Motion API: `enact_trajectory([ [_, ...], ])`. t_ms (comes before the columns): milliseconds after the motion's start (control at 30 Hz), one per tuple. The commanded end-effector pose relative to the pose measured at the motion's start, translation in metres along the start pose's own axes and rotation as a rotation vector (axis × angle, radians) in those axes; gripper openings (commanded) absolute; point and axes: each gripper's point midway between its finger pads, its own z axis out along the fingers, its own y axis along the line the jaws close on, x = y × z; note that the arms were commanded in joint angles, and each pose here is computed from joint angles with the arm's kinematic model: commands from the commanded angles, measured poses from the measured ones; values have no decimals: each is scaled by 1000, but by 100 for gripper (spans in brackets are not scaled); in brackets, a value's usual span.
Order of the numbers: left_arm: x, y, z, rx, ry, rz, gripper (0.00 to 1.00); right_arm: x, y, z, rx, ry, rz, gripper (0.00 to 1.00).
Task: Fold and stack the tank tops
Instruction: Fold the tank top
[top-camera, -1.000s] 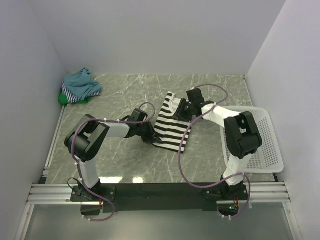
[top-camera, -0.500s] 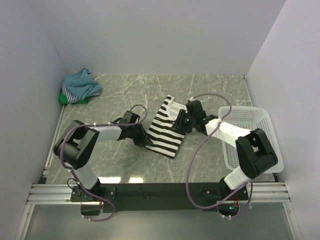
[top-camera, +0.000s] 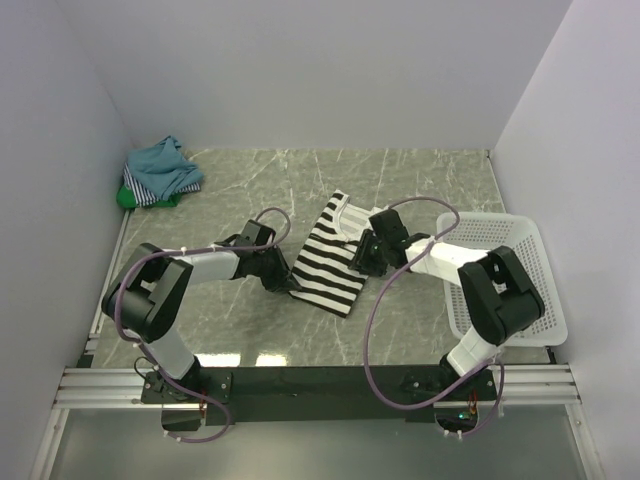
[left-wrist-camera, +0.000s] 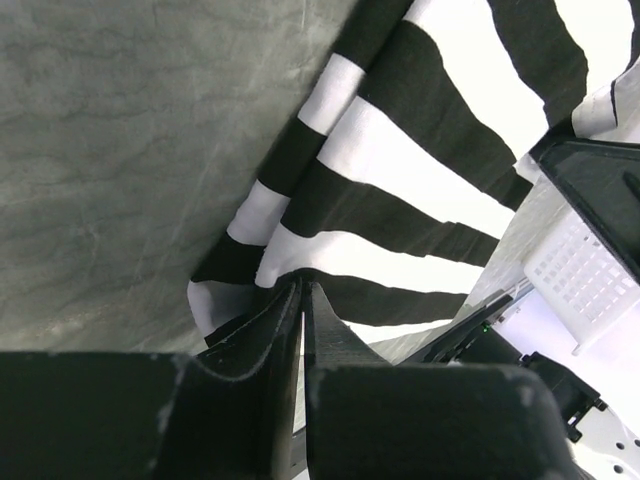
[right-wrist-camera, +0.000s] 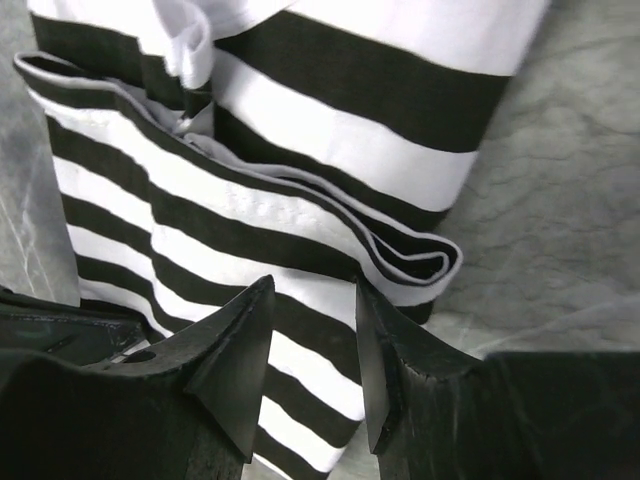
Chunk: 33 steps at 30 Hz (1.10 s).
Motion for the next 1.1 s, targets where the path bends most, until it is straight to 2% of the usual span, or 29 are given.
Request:
enact_trajectory([
  [0,-11,-11,-12,22,-47,53,11,-18,-10,-13,42,-59,15,46],
  [267,-18,-14,-19,38,-75,61,12,-29,-26,-11,60,-57,64,45],
  [433,-27,-51,-38,133,-110,143,23,-49,-10,-35,44,-140,18,46],
  [500,-34,-58,-49,131,-154,169,29,-48,-4,-47,54,-155,-14,46],
  [600,-46,-54,-64,58,-225,183,32,-41,3,-62,67,-181,-51,47],
  [667,-44,-43,-68,6,-237,176,33,-16,10,-63,78,-170,-100,47],
  [733,-47,-34,-75,-35,-282,180,38,19,18,-65,62,-131,-134,47],
  [800,-45,-29,-77,-47,-289,193,47,40,22,-68,46,-117,-151,48],
  [867,-38,-23,-74,-28,-266,215,50,68,23,-69,29,-83,-150,48],
  [1067,-17,1,-59,-37,-203,222,52,107,17,-66,24,-48,-123,52],
])
